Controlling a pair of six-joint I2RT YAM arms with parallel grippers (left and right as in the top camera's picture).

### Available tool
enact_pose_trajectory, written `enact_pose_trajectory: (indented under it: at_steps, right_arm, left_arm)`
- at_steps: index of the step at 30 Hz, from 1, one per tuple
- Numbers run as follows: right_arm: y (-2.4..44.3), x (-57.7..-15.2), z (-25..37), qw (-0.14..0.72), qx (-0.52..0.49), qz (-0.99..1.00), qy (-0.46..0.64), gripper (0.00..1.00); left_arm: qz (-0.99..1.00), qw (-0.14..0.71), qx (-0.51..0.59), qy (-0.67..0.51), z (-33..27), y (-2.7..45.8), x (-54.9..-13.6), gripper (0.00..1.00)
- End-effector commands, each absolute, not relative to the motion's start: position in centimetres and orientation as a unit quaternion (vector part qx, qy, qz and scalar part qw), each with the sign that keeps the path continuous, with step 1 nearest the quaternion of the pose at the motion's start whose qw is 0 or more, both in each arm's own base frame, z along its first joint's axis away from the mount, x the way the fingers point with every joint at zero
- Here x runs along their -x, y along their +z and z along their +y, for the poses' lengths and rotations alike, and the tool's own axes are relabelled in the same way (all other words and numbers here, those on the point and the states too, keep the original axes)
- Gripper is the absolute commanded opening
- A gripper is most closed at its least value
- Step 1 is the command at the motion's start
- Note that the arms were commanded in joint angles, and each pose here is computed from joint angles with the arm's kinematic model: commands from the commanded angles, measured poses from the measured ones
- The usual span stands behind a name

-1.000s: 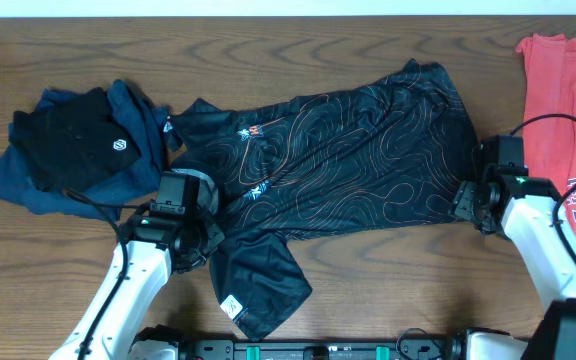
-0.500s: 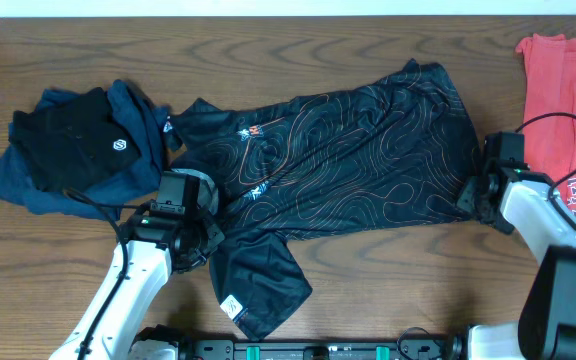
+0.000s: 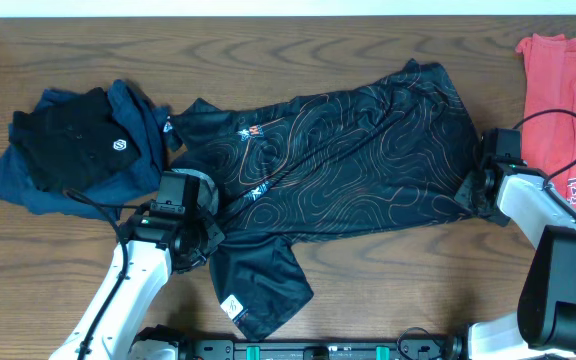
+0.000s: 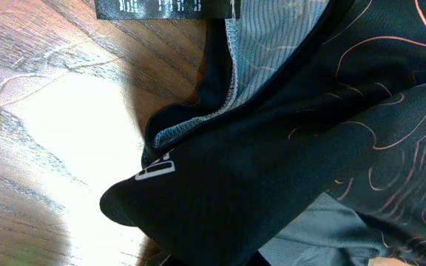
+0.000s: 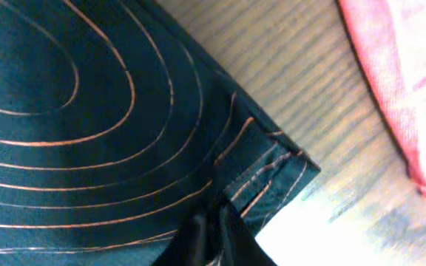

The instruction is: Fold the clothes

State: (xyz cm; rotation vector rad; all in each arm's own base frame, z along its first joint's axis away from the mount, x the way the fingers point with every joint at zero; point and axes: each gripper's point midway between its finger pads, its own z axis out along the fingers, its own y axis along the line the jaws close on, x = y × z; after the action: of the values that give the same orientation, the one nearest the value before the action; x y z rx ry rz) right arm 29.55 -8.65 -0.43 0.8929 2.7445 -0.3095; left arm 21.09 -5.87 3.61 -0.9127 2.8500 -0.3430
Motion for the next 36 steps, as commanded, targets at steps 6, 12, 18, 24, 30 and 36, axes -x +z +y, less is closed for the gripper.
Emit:
enact_pose_trajectory:
  at_steps: [6,12,18,24,30,36]
  right_arm:
    - [-2.0,-27.5,-8.9,0.078,-0.309,0.94,-0.118,0.1]
    - [-0.9,-27.7,-8.9,0.09,-0.311,0.939,-0.116,0.38]
    - [3.1,-28.0,-9.7,0.142,-0.327,0.928,-0.11,0.45]
    - [3.1,-27.0,-10.9,0.134,-0.348,0.921,-0.113,0.45]
    - [1.4,-25.9,-11.0,0.121,-0.353,0.921,-0.115,0.47]
    - [0.7,-26.7,-10.2,0.137,-0.352,0.922,-0.087,0.49]
  left_arm:
    - [0.947,0.067,0.298,-0.104,-5.5,3.5,-21.1,0.06]
    - [0.947,0.067,0.298,-0.104,-5.5,3.5,-21.1,0.06]
    - [0.947,0.067,0.298,-0.104,-5.5,3.5,-21.1,0.06]
    - [0.947,0.066,0.298,-0.104,-5.5,3.5,-21.1,0.06]
    - [0.947,0.067,0.298,-0.104,-5.5,3.5,-21.1,0.06]
    - [0.947,0.067,0.298,-0.104,-5.5,3.5,-21.1,0.06]
